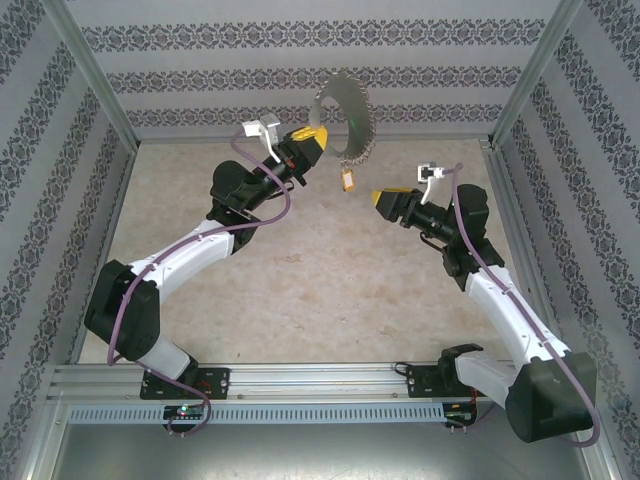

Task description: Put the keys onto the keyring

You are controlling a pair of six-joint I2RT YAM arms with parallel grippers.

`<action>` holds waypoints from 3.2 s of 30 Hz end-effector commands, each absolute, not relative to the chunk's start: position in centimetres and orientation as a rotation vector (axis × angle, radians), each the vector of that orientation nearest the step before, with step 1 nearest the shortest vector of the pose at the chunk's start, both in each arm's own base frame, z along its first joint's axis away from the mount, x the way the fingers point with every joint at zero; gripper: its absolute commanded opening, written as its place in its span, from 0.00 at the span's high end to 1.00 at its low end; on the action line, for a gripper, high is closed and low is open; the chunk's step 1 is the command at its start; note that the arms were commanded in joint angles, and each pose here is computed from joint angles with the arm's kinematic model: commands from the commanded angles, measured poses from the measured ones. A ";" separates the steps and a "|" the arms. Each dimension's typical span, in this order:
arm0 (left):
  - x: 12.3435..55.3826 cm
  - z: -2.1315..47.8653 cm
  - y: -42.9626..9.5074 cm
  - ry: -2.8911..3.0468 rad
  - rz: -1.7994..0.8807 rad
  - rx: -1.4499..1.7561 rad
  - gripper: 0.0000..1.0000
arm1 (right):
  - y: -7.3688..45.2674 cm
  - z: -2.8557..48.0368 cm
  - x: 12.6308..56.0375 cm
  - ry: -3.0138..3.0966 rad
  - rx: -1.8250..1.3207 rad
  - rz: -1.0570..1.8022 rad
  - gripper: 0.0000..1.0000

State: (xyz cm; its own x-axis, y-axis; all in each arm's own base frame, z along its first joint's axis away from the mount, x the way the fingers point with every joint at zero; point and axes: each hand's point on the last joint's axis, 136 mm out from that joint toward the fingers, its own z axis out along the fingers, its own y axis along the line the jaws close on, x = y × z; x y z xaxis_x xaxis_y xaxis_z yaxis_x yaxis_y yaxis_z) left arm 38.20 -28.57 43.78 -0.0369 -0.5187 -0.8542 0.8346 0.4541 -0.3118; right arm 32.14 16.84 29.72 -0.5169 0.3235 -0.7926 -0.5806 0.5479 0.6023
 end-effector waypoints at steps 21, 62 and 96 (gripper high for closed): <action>35.3 47.3 -29.5 1.085 -1.212 0.360 1.00 | 16.2 30.7 35.9 1.681 -0.132 1.305 0.39; 35.7 47.7 -30.2 1.105 -1.260 0.259 1.00 | 21.4 32.9 30.7 1.474 -0.474 1.123 0.38; 29.0 28.1 -35.8 1.501 -1.226 0.327 1.00 | 8.6 27.6 29.0 1.695 0.100 0.764 0.37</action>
State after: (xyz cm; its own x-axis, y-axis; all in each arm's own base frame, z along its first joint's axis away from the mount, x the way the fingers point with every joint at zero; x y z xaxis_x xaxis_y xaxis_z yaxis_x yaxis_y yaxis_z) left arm 30.07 -35.42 25.54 -0.4203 -0.3386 -0.8419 0.7081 0.4578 -0.5376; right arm 28.89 9.46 28.05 -0.2886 0.4371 -0.8518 -0.3753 0.7669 0.5207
